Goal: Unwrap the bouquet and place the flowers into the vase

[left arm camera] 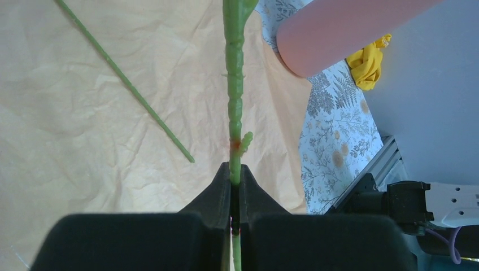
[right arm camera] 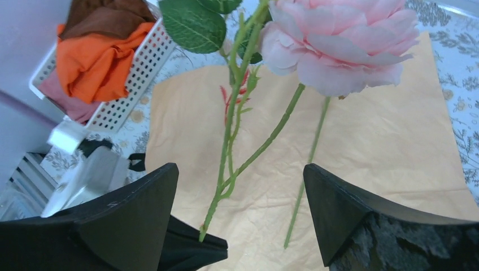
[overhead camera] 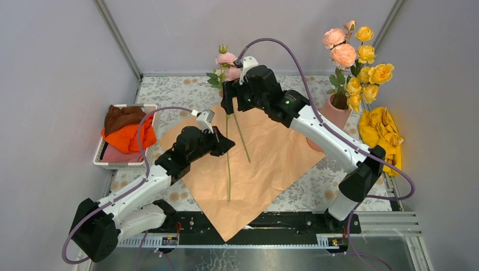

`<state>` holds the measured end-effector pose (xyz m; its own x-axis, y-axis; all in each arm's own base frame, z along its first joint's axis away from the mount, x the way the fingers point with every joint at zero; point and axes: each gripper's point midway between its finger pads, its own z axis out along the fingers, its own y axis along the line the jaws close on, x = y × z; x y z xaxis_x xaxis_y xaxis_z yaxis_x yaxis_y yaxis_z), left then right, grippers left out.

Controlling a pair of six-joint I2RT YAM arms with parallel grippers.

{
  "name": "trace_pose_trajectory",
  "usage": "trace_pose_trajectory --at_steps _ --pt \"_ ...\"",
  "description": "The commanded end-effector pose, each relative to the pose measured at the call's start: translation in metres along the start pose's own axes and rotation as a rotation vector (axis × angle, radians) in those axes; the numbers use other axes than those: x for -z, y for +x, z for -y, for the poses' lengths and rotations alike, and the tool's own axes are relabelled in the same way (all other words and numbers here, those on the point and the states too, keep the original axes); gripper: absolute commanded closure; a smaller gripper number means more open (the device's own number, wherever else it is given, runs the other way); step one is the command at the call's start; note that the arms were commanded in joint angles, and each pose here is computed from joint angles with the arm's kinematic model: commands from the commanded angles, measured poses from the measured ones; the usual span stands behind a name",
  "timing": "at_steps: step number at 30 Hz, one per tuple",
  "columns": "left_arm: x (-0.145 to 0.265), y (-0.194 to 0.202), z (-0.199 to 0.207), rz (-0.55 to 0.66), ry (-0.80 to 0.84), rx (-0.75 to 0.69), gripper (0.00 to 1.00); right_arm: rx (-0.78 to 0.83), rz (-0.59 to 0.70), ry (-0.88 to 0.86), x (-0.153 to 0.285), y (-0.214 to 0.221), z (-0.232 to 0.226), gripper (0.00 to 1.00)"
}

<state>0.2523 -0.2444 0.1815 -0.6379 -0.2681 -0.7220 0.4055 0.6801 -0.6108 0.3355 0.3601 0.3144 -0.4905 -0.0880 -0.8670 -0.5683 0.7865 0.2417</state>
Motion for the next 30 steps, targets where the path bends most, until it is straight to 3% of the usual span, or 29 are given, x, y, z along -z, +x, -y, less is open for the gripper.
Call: trace_pose_trajectory --at_steps 1,9,15,23,30 --pt "0.001 -0.018 0.015 0.06 -0.002 -0.071 1.0 -0.004 0.025 -0.019 0.001 -0.019 -0.001 0.11" --pt "-0.002 -0.007 0.03 0.037 0.016 -0.097 1.0 -0.004 0.018 0.007 -0.012 -0.025 0.01 0.13" --pt "-0.003 -0.001 0.038 0.029 0.013 -0.12 1.0 -0.012 -0.01 0.003 -0.02 -0.025 0.016 0.28" --pt "-0.002 -0.002 0.046 0.039 0.009 -0.14 1.0 -0.028 -0.026 0.03 -0.021 -0.012 0.028 0.3" --pt "-0.004 0.001 0.047 0.035 0.003 -0.142 1.0 -0.023 -0.019 0.02 -0.016 -0.016 0.028 0.48"
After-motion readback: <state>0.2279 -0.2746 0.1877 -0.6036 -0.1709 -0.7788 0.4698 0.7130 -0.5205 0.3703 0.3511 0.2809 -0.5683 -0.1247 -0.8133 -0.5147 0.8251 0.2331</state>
